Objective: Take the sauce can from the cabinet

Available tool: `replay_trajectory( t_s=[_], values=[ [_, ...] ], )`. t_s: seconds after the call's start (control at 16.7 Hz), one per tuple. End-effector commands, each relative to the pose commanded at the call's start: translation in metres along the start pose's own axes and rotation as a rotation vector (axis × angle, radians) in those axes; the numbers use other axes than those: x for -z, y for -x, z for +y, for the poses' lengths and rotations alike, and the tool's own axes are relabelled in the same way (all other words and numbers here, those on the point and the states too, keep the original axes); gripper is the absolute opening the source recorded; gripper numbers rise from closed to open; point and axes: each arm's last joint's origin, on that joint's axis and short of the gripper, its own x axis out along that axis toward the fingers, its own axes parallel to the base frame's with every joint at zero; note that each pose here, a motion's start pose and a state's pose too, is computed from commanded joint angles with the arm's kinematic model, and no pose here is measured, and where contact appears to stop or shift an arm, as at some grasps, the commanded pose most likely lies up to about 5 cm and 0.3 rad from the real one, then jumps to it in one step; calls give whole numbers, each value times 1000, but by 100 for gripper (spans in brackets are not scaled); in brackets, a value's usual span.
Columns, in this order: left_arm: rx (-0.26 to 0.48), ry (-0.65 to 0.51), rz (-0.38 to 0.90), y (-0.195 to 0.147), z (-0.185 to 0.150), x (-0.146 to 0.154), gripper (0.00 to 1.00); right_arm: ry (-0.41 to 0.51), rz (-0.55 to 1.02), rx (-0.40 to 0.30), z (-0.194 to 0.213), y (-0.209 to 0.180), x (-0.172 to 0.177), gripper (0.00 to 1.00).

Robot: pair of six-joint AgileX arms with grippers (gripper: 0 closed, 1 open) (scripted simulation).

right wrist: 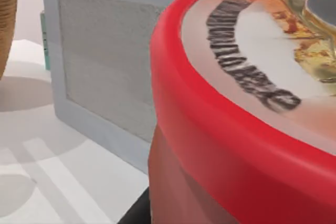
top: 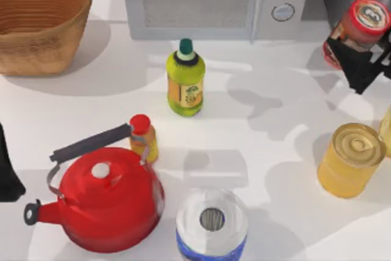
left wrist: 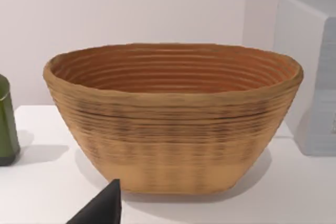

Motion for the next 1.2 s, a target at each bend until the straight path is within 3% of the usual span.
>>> replay_trajectory(
  t_s=[0.36, 0.6, 1.2],
  values=[
    [0, 0, 0, 0, 0, 0, 100, -52, 59, 51, 2, -16, 40, 0],
    [0, 0, 0, 0, 0, 0, 100, -53, 61, 53, 2, -16, 41, 0],
    [0, 0, 0, 0, 0, 0, 100, -53, 61, 53, 2, -16, 41, 75]
  ],
)
